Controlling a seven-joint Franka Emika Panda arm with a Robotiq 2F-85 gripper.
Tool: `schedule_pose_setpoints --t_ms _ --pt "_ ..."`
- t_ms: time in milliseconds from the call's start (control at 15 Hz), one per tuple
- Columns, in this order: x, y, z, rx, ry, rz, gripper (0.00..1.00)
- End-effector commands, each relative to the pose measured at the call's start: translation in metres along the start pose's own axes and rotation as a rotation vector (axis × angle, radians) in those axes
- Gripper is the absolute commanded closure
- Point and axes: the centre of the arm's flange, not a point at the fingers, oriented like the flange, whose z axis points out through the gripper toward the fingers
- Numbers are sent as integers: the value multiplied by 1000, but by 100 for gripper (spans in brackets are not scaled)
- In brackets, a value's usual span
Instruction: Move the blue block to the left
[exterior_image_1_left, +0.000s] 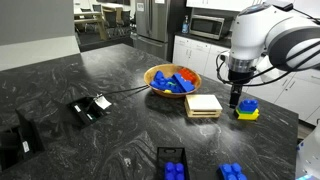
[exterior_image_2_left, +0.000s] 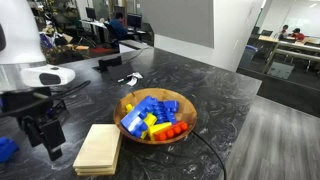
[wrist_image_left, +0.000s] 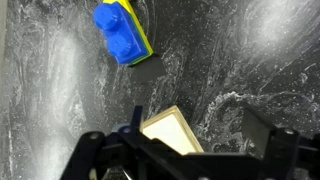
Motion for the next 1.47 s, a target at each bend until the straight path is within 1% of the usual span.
schedule_pose_setpoints --t_ms 0,267,333,533,667,800,933,1000,1133,1200,1400 --pt "0 0 0 0 0 0 0" --pt "0 0 0 0 0 0 0" --pt "2 -2 -3 -30 -5 22 0" --pt "11 -14 -15 -65 16 -19 0" --pt "17 -30 -24 -91 41 -43 0" --pt "21 -48 -34 -85 88 -78 0" --pt "23 -66 -45 -75 150 -137 0" --pt "24 -75 -50 -99 170 -166 0" --pt "23 -79 -55 -146 172 -169 0" --pt "17 -79 -52 -111 173 -164 0" --pt "18 -79 -53 -129 177 -171 0"
